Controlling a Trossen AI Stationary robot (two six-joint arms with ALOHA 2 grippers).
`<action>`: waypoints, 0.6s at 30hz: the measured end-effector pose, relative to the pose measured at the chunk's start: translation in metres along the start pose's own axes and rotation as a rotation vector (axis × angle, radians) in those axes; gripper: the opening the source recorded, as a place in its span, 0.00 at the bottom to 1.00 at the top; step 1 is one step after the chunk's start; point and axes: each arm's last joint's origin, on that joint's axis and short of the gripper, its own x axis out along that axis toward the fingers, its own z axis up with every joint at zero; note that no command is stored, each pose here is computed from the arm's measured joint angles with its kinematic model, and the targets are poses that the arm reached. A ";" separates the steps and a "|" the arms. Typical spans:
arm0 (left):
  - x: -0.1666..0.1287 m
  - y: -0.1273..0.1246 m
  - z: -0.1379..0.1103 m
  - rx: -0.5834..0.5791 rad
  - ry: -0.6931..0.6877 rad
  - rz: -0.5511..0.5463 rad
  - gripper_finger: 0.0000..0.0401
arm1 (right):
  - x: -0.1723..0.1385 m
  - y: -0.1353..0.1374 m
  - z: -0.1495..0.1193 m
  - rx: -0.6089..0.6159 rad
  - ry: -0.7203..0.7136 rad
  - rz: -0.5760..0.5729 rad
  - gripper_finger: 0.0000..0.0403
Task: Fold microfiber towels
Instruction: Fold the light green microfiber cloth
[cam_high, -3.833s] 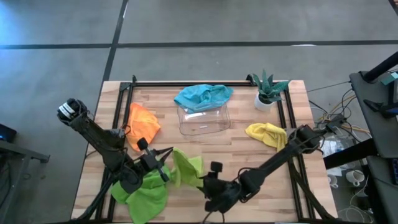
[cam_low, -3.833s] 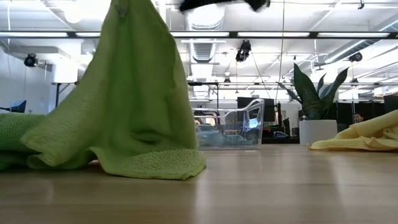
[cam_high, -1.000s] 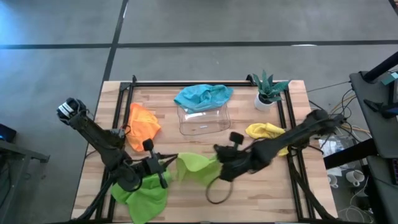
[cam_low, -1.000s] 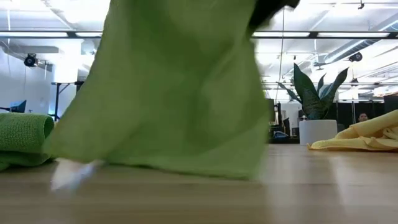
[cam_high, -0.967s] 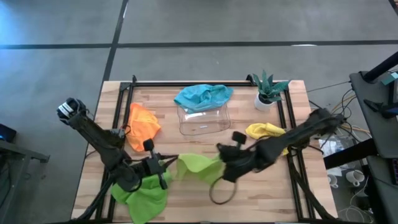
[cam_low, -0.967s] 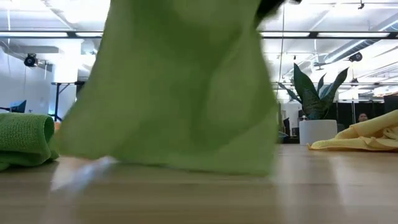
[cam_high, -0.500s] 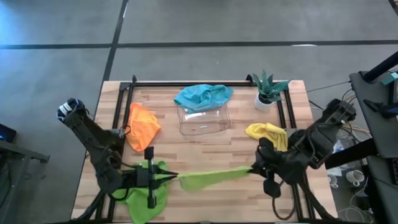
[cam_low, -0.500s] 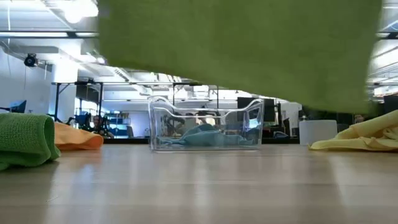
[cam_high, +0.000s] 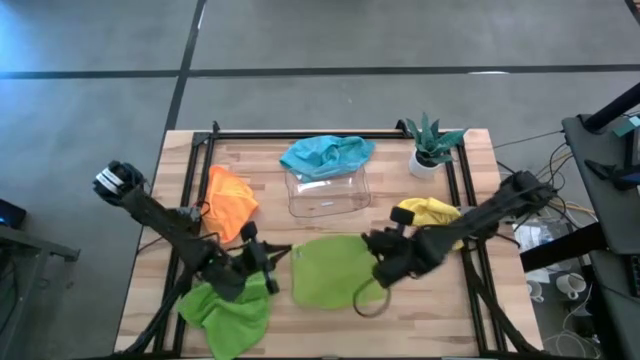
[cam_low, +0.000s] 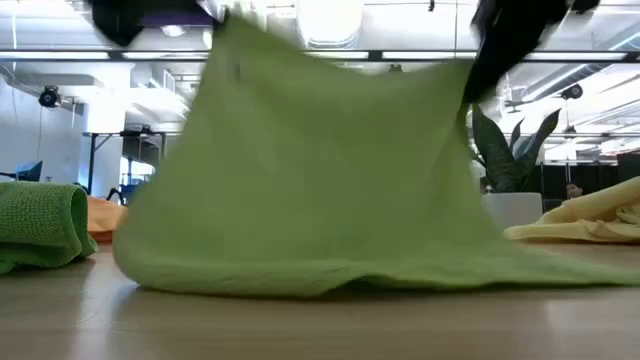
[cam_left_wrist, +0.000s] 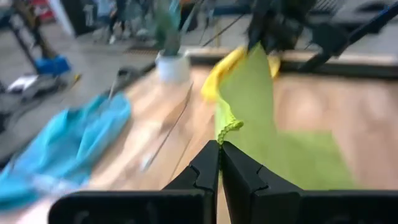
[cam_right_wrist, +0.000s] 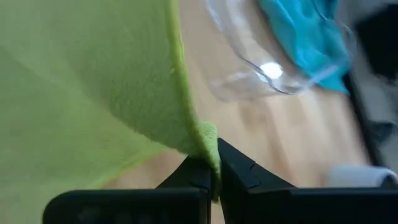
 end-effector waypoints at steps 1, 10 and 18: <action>0.002 0.005 -0.009 -0.007 0.013 0.012 0.00 | 0.010 -0.001 0.000 0.000 0.021 -0.032 0.02; 0.006 0.021 -0.040 0.014 0.032 0.038 0.00 | 0.044 0.003 0.004 -0.058 0.087 -0.101 0.02; 0.016 0.023 -0.029 0.081 0.000 0.066 0.00 | 0.036 -0.004 0.016 -0.055 0.038 -0.097 0.02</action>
